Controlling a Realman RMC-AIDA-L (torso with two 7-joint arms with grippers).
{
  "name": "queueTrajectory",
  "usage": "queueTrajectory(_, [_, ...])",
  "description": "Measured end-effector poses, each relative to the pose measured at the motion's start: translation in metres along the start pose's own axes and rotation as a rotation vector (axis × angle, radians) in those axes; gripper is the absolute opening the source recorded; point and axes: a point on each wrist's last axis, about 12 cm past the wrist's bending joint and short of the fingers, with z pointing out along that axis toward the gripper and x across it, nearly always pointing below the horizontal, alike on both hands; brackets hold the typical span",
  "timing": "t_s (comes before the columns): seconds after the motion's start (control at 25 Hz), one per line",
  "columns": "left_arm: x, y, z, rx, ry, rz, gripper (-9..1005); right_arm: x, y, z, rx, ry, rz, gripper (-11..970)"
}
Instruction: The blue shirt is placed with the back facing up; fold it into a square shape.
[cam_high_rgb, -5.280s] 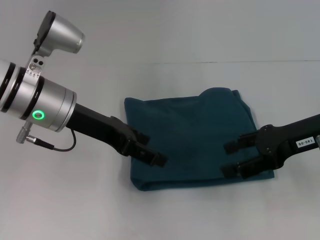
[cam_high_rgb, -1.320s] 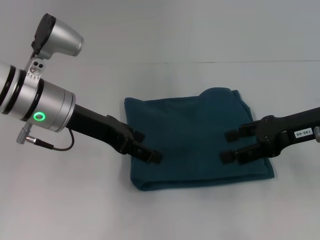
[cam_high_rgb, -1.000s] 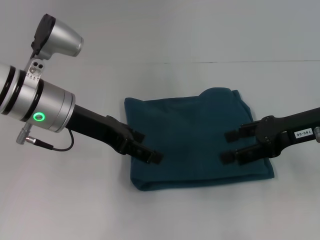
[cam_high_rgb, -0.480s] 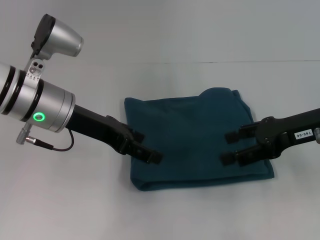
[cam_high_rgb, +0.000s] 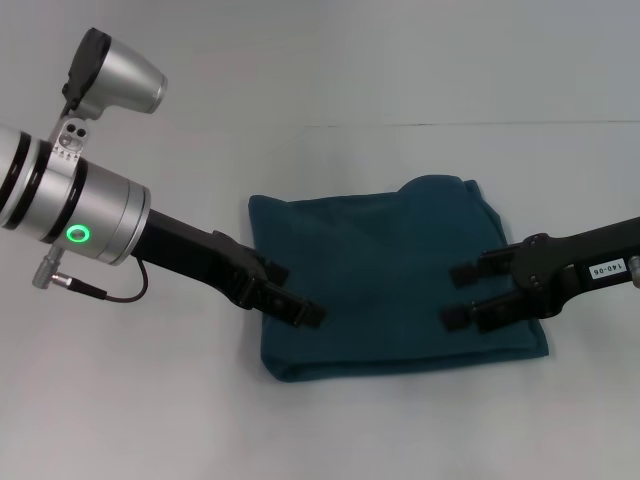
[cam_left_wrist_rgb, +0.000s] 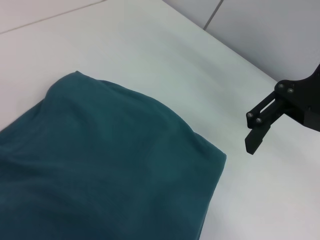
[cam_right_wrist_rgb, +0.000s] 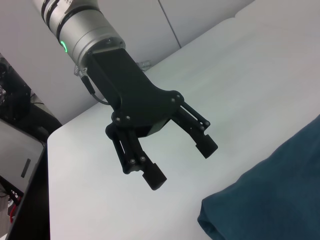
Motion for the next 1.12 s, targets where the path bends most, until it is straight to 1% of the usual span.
queueTrajectory(1.12, [0.0019, 0.0005, -0.0003, -0.001, -0.001, 0.002, 948, 0.0025, 0.0004, -0.0009, -0.002, -0.002, 0.009, 906])
